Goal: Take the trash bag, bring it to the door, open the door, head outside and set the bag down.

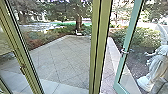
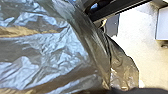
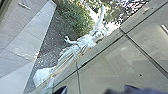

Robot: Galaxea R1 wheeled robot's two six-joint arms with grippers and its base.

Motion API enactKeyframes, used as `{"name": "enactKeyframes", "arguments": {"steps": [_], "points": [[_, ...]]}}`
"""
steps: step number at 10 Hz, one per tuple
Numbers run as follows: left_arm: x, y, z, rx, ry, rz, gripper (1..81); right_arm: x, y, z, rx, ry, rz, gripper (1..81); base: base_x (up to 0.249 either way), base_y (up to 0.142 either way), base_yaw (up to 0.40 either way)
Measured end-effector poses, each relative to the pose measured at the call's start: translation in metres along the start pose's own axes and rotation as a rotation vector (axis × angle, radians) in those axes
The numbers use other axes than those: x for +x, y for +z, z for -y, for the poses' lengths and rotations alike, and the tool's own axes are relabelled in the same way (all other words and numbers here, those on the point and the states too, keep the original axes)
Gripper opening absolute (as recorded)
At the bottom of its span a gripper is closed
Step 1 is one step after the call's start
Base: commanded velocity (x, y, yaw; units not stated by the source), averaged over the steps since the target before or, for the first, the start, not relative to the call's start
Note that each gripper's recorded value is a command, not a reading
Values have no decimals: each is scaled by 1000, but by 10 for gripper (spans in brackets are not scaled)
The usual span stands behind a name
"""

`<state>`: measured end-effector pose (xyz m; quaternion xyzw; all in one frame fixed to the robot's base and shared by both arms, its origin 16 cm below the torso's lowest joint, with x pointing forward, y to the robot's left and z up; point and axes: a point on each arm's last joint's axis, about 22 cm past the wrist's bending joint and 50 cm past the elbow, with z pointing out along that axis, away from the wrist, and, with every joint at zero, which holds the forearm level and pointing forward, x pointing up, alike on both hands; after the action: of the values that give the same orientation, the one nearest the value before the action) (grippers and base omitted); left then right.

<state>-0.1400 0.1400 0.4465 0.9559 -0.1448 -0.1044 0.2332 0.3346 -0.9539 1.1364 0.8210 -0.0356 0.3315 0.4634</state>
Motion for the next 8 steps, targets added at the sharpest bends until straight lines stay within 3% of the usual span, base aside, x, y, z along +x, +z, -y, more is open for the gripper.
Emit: {"name": "enactKeyframes", "arguments": {"steps": [2,3,4,6,7,8], "points": [[0,0,0,0,0,0,10,-18,6,0,-11,-37,10,811,0,0,0],[0,1,-2,-2,0,0,10,-26,8,3,-14,-21,45,811,0,0,0],[0,1,-2,-3,1,1,10,-30,10,10,-3,30,96,811,0,0,0],[0,0,0,0,0,2,10,-44,8,58,86,184,278,811,0,0,0],[-1,0,0,0,0,2,10,-49,3,91,151,258,378,811,0,0,0],[-2,0,0,0,0,4,10,-51,-6,133,245,336,467,811,0,0,0]]}}
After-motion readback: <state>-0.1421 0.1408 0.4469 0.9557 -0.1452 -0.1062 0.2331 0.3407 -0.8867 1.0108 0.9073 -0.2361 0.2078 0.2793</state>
